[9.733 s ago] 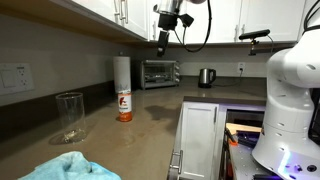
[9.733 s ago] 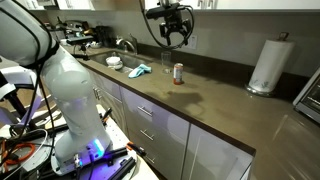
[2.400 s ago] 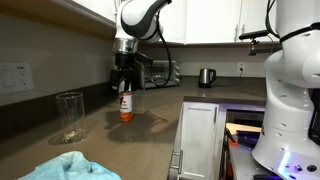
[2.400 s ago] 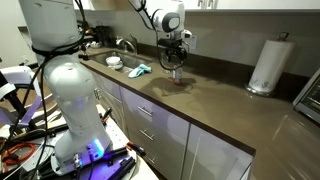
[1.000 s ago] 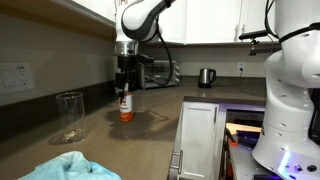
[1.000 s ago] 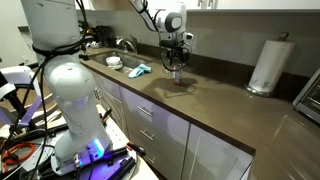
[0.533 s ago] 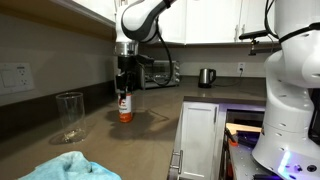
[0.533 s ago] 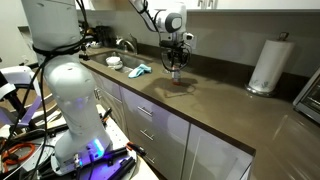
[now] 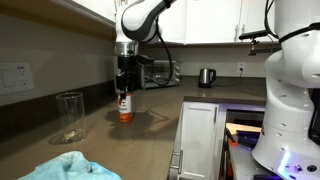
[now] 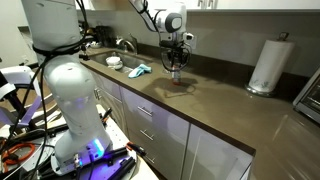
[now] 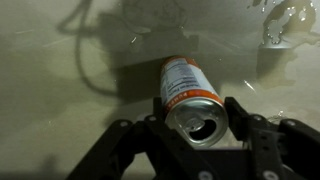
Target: Slide the can to the right
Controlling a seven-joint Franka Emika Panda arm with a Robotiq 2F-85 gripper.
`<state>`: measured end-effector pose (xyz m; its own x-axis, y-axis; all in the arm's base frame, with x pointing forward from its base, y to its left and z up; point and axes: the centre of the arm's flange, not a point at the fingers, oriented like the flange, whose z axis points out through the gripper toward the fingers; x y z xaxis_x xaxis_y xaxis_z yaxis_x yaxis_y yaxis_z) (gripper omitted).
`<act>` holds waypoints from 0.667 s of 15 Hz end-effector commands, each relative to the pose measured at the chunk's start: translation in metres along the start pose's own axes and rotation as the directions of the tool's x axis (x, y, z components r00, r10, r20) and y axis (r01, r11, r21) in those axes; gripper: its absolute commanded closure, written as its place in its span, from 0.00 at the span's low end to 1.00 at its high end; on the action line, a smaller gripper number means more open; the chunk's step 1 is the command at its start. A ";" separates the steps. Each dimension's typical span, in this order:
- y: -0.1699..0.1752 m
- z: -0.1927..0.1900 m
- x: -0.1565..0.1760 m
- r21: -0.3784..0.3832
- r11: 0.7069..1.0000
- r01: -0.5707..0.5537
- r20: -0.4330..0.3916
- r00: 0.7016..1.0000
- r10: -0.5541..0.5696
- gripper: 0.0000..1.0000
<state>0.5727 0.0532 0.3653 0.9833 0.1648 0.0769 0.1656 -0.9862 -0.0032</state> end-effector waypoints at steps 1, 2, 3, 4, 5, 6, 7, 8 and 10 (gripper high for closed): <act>-0.001 -0.001 -0.003 -0.015 1.000 -0.024 0.021 0.999 0.024 0.62; -0.002 0.000 -0.005 -0.014 0.999 -0.028 0.021 0.999 0.029 0.62; -0.002 0.001 -0.006 -0.014 0.999 -0.033 0.021 0.999 0.033 0.62; -0.002 0.001 -0.007 -0.012 0.999 -0.036 0.020 0.999 0.036 0.62; -0.002 0.002 -0.008 -0.011 0.999 -0.040 0.021 0.999 0.040 0.62; -0.002 0.003 -0.009 -0.011 0.999 -0.045 0.021 0.999 0.045 0.62; -0.002 0.003 -0.010 -0.010 0.999 -0.051 0.020 0.998 0.051 0.62; -0.002 0.003 -0.012 -0.009 0.998 -0.056 0.019 0.998 0.056 0.62; -0.003 0.003 -0.015 -0.009 0.998 -0.067 0.018 0.998 0.068 0.62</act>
<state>0.5717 0.0532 0.3653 0.9889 0.1279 0.0760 0.1287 -0.9917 -0.0060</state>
